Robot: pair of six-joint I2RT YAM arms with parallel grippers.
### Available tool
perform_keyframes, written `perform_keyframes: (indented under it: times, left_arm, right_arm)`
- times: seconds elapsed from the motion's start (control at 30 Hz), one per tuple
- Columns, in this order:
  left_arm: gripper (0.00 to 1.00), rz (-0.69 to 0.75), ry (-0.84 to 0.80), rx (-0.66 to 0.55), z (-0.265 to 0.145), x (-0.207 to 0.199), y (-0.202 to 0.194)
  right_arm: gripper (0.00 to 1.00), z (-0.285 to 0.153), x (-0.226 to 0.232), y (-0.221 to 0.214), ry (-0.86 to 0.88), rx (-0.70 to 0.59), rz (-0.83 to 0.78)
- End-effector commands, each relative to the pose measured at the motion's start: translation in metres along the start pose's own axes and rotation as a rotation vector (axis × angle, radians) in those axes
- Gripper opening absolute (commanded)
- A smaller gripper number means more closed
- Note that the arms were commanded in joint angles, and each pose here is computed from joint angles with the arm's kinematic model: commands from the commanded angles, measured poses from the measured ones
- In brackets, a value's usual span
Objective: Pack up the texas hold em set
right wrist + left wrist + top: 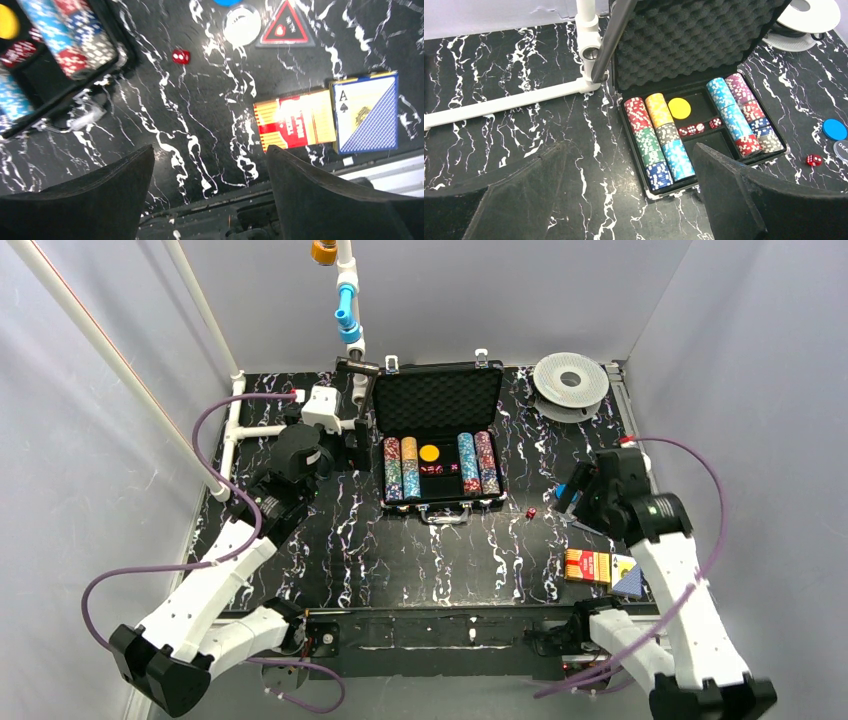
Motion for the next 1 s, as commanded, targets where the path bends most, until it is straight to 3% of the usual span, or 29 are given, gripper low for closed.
perform_keyframes:
  times: [0.0, 0.13, 0.5, 0.73, 0.97]
  left_arm:
    - [0.99, 0.0, -0.04, -0.004, 0.0, -0.006, 0.006]
    - [0.99, 0.0, -0.055, -0.001, 0.0, -0.009, 0.006]
    - [0.99, -0.003, -0.083, 0.005, 0.002, -0.013, 0.006]
    - [0.99, -0.004, -0.092, 0.009, 0.003, -0.015, 0.005]
    - [1.0, -0.004, -0.096, 0.009, 0.003, -0.016, 0.005]
  right_arm:
    - [0.86, 0.02, 0.008, -0.009, -0.073, 0.133, 0.011]
    - [0.76, 0.039, 0.022, -0.017, -0.049, 0.22, -0.009]
    - [0.71, 0.107, 0.052, -0.032, -0.045, 0.411, -0.075]
    - [0.6, 0.145, 0.049, -0.034, -0.141, 0.419, -0.096]
    - [0.54, 0.168, 0.047, -0.039, -0.184, 0.436, -0.098]
Point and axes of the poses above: each gripper's point midway between its finger pads, its own z axis out along the fingers, its own x axis along the line the jaws close on, y = z × x, the point moved 3 cm from there along -z, back along the fingers, and after that the axes turned 13 degrees about z, right-handed, at the moved point
